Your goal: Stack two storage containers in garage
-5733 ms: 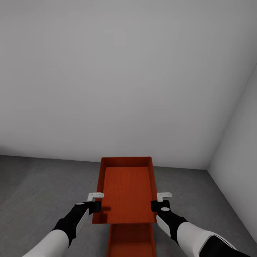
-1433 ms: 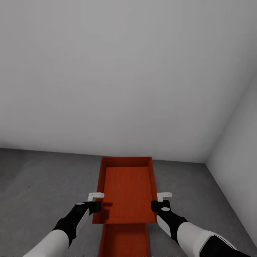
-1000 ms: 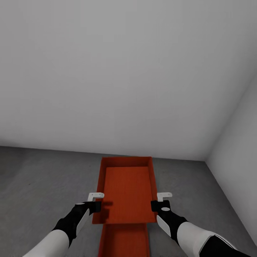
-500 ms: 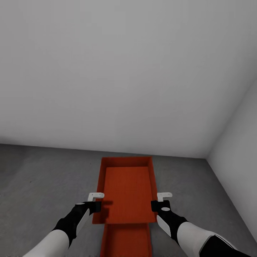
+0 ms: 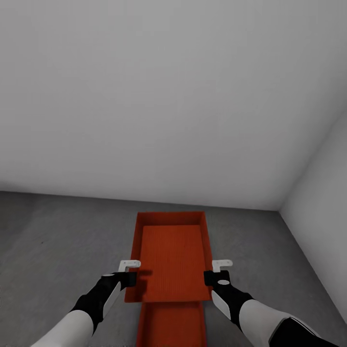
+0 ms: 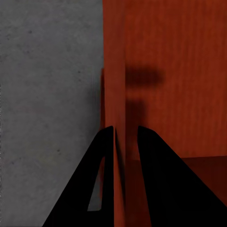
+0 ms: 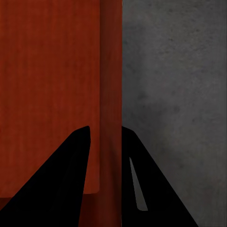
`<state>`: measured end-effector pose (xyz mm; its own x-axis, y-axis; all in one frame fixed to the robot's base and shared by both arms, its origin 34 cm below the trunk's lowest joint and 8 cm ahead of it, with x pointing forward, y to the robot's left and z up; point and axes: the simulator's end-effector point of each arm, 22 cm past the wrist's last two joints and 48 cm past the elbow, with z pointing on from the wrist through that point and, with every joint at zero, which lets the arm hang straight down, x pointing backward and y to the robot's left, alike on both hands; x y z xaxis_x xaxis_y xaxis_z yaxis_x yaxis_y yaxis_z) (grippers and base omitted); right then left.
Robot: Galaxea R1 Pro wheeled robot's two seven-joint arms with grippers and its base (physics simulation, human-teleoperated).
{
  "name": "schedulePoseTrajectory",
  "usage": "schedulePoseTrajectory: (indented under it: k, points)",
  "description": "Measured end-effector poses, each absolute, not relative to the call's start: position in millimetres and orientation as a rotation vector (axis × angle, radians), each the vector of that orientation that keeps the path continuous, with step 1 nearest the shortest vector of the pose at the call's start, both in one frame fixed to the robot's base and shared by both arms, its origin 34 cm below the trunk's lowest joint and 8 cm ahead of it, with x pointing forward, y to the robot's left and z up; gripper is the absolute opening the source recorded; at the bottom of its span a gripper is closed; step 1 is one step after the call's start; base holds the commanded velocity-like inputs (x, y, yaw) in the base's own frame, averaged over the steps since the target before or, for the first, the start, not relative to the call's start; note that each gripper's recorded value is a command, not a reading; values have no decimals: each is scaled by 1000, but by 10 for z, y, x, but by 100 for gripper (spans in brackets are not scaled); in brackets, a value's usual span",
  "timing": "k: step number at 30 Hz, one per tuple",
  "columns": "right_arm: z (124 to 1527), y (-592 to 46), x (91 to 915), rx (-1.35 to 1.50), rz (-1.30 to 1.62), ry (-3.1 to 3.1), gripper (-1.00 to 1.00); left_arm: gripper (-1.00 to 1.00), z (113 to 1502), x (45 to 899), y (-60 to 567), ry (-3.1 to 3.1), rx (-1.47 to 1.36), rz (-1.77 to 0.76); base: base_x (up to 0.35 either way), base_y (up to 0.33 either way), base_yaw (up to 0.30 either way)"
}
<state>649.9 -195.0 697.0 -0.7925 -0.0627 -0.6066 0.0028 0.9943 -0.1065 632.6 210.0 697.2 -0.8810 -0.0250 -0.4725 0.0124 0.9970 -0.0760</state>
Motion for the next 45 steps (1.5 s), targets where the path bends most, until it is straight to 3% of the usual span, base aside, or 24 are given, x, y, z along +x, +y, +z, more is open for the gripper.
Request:
schedulePoseTrajectory:
  k: [45]
  points:
    - [6735, -1950, 6370, -45, -134, 2527, -100, -100, 6745, 6197, 2100, 2691, -11, -106, 0, 3, 0]
